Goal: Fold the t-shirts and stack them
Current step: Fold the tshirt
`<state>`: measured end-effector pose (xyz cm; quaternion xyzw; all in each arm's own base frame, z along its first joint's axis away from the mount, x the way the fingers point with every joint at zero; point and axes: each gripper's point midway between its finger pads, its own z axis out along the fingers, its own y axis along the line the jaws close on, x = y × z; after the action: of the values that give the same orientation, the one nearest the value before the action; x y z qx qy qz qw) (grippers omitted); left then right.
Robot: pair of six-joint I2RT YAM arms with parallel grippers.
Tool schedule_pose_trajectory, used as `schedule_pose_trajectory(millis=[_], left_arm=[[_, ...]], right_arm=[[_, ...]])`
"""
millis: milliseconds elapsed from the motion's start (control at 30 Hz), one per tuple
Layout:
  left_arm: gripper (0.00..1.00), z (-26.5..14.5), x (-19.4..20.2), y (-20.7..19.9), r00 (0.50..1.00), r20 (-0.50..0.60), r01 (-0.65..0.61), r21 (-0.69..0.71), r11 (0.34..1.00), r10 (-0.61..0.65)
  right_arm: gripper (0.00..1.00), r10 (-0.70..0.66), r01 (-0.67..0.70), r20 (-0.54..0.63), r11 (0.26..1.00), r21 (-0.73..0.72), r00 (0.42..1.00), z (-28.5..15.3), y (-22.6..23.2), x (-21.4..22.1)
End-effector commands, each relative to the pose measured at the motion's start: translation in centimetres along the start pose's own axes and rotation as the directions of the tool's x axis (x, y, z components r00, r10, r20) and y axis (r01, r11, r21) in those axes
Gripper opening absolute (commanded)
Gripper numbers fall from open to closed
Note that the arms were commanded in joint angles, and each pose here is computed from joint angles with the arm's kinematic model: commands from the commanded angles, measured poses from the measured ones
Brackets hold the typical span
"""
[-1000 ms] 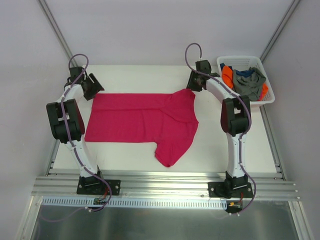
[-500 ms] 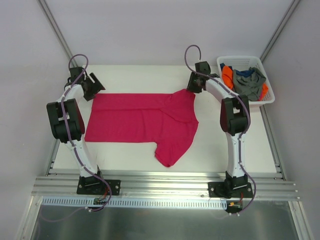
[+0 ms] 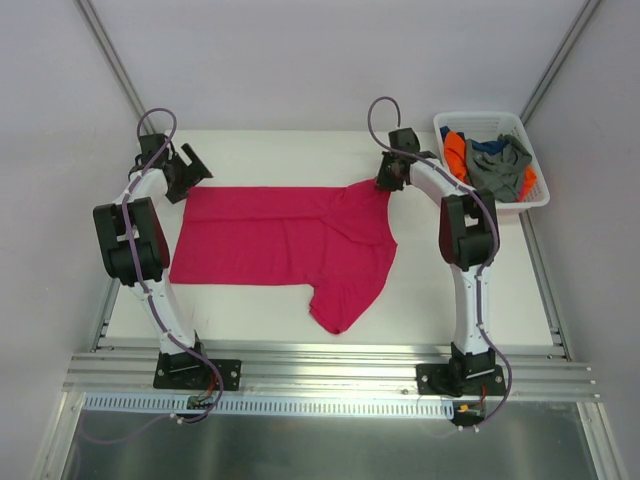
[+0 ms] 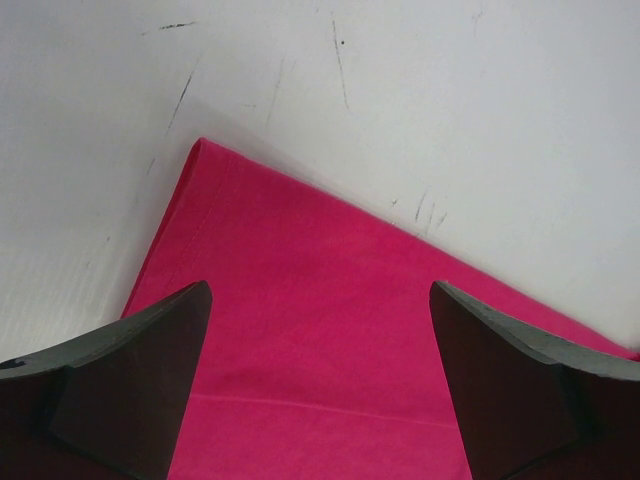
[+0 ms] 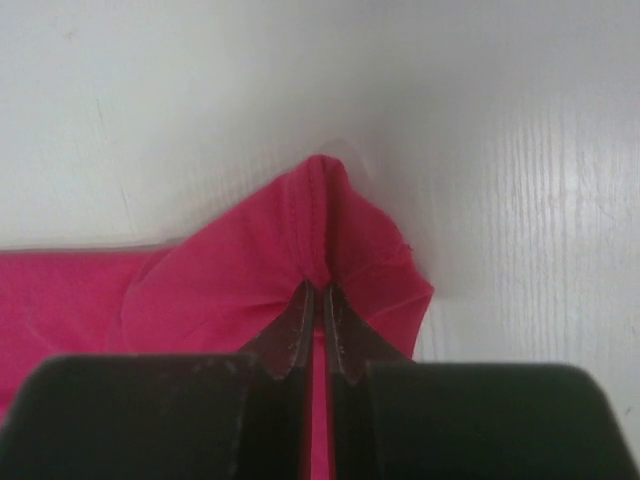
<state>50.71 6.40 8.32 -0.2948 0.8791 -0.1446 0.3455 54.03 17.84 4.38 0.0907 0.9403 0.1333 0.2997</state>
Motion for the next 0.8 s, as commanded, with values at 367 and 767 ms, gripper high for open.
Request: schedule_pose_trajectory(millis=[367,767], left_arm=[[0.93,-0.9,-1.3,-1.7,0.999,0.033,-0.004,0.054,0.999,0.003],[0.93,-1.1,-1.7,-2.0,0.999,0.039,-0.027,0.065,0.998,0.025]], right_arm=[[0.01,0.028,-0.031,0.068,0.999,0.043,0.997,-7.0,-0.5,0.0],[0.41,0.005,-0.001,-0.032,0.993,0.114,0.999,-7.0,-2.0,2.9]])
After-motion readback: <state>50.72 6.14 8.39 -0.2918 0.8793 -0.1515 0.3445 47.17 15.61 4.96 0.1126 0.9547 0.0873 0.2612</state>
